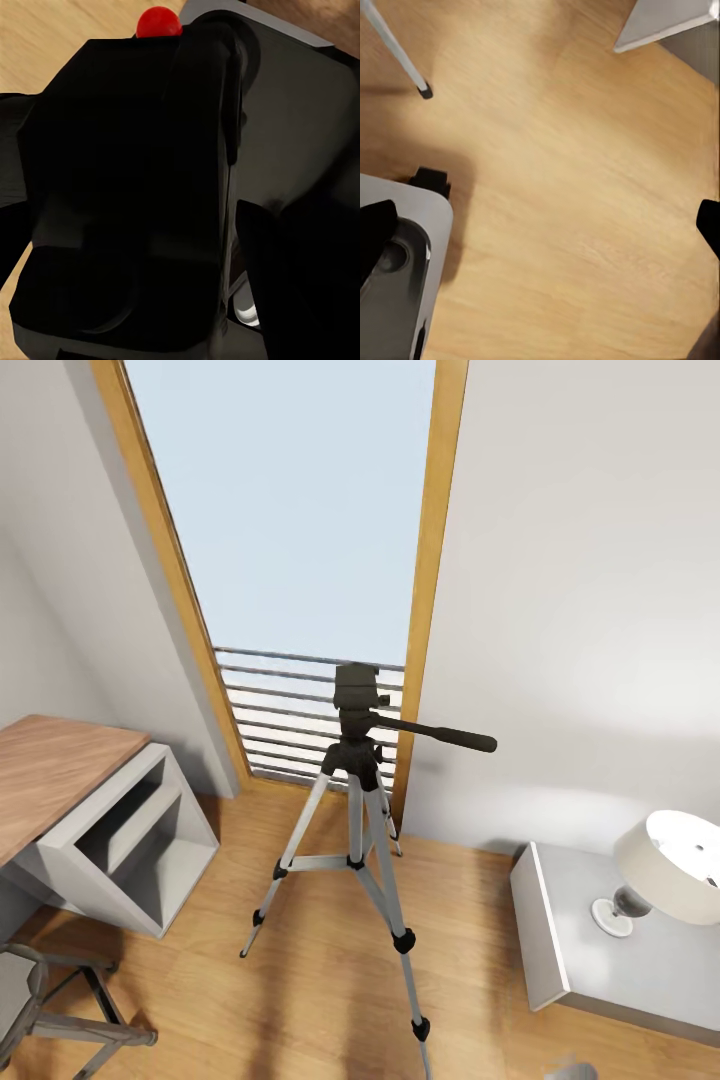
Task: Attach the digital camera to the camera tripod in the bedroom.
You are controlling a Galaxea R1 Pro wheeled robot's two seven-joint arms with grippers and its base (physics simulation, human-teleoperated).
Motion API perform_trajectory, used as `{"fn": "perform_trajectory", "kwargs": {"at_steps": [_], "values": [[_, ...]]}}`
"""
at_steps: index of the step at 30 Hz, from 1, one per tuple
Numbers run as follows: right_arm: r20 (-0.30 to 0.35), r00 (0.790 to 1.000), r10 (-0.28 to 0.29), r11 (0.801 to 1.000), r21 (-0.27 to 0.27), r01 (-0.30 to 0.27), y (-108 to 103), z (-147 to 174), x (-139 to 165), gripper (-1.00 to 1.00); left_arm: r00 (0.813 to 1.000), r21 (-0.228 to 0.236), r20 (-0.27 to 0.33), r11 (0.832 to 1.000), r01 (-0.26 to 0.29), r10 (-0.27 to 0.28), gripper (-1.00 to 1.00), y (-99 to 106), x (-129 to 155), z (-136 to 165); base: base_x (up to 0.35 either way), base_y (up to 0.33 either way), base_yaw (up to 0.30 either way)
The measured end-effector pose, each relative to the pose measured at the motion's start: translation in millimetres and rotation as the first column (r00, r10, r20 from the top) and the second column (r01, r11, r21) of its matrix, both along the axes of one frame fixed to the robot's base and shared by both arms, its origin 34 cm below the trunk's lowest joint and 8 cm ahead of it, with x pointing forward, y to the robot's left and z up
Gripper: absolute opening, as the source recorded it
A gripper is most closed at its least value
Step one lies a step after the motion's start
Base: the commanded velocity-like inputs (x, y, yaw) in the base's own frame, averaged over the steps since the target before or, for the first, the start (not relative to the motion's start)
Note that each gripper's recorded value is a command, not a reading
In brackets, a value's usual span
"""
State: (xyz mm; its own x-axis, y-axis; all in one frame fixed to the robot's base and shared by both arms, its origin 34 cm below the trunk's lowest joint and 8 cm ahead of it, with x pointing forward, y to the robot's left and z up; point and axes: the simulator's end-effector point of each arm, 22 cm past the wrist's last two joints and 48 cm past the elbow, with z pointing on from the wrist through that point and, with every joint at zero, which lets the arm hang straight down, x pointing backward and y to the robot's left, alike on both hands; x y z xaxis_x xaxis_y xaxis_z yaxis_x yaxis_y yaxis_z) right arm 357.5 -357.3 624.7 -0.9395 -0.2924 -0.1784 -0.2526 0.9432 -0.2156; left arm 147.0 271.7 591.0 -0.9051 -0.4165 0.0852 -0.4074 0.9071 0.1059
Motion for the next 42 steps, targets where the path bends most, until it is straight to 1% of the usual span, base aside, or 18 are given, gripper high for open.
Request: {"fn": "perform_trajectory", "kwargs": {"at_steps": [2, 3, 5, 6, 7, 10, 14, 16, 17, 20, 22, 24, 27, 28, 33, 35, 37, 42], "values": [[0.042, 0.999, 0.002, 1.0, -0.002, -0.002, 1, 10, 26, 1.0, 1.0, 0.0, 0.0, 1.0, 0.0, 0.0, -1.0, 0, 0, 0, 0.0, 0.0, 0.0], [0.073, 0.997, 0.001, 1.0, -0.007, -0.001, 2, 21, 51, 1.0, 1.0, 0.0, 0.0, 1.0, 0.0, 0.0, -1.0, 0, 0, 0, 0.0, 0.0, 0.0], [0.096, 0.995, -0.004, 1.0, -0.013, 0.005, 2, 32, 75, 1.0, 1.0, 0.0, 0.0, 1.0, 0.0, 0.0, -1.0, 0, 0, 0, 0.0, 0.0, 0.0], [0.104, 0.994, -0.02, 0.999, -0.026, 0.023, 1, 50, 108, 1.0, 1.0, 0.0, 0.001, 1.0, 0.0, 0.0, -1.0, 0, 0, 0, 0.0, 0.0, 0.0], [0.123, 0.992, -0.03, 0.999, -0.027, 0.034, 1, 62, 134, 1.0, 1.0, 0.0, 0.001, 1.0, 0.0, 0.0, -1.0, 0, 0, 0, 0.0, 0.0, 0.0], [0.146, 0.988, -0.048, 0.998, -0.02, 0.052, 2, 78, 161, 1.0, 1.0, 0.0, 0.001, 1.0, 0.0, 0.0, -1.0, 0, 0, 0, 0.0, 0.0, 0.0], [0.195, 0.978, -0.069, 0.998, 0.001, 0.07, 6, 103, 199, 1.0, 1.0, 0.0, 0.001, 1.0, 0.0, 0.0, -1.0, 0, 0, 0, 0.0, 0.0, 0.0], [0.22, 0.972, -0.08, 0.997, 0.012, 0.079, 8, 117, 217, 1.0, 1.0, 0.0, 0.001, 1.0, 0.0, 0.0, -1.0, 0, 0, 0, 0.0, 0.0, 0.0], [0.235, 0.968, -0.091, 0.996, 0.02, 0.089, 10, 130, 232, 1.0, 1.0, 0.001, 0.001, 1.0, -0.001, 0.001, -1.0, 0, 0, 0, 0.0, 0.0, 0.0], [0.254, 0.961, -0.113, 0.994, 0.038, 0.107, 13, 152, 255, 1.0, 1.0, 0.001, 0.0, 1.0, -0.001, 0.001, -1.0, 0, 0, 0, 0.0, 0.0, 0.0], [0.264, 0.956, -0.124, 0.992, 0.05, 0.115, 16, 164, 264, 1.0, 1.0, 0.001, 0.0, 1.0, -0.001, 0.001, -1.0, 0, 0, 0, 0.0, 0.0, 0.0], [0.293, 0.946, -0.141, 0.989, 0.078, 0.123, 23, 190, 281, 1.0, 1.0, 0.001, 0.0, 1.0, -0.002, 0.002, -1.0, 0, 0, 0, 0.0, 0.0, 0.0], [0.316, 0.937, -0.148, 0.988, 0.094, 0.124, 27, 212, 291, 1.0, 1.0, 0.002, 0.0, 1.0, -0.001, 0.001, -1.0, 0, 0, 0, 0.0, 0.0, 0.0], [0.331, 0.931, -0.152, 0.987, 0.106, 0.123, 31, 226, 296, 1.0, 1.0, 0.002, 0.0, 1.0, -0.001, 0.001, -1.0, 1, 0, 0, 0.0, 0.0, 0.0], [0.375, 0.914, -0.153, 0.984, 0.141, 0.107, 42, 262, 309, 1.0, 1.0, 0.002, 0.0, 1.0, -0.001, 0.001, -1.0, 1, 0, 0, 0.0, 0.0, 0.0], [0.391, 0.908, -0.15, 0.984, 0.152, 0.097, 47, 273, 313, 1.0, 1.0, 0.002, 0.001, 1.0, -0.001, 0.001, -1.0, 1, 0, 0, 0.0, 0.0, 0.0], [0.397, 0.906, -0.148, 0.983, 0.156, 0.092, 49, 278, 314, 1.0, 1.0, 0.002, 0.0, 1.0, -0.001, 0.001, -1.0, 1, 0, 0, 0.0, 0.0, 0.0], [0.399, 0.907, -0.134, 0.982, 0.178, 0.067, 58, 282, 315, 1.0, 1.0, 0.001, 0.0, 1.0, -0.001, 0.001, -1.0, 0, 0, 0, 0.0, 0.0, 0.0]]}}
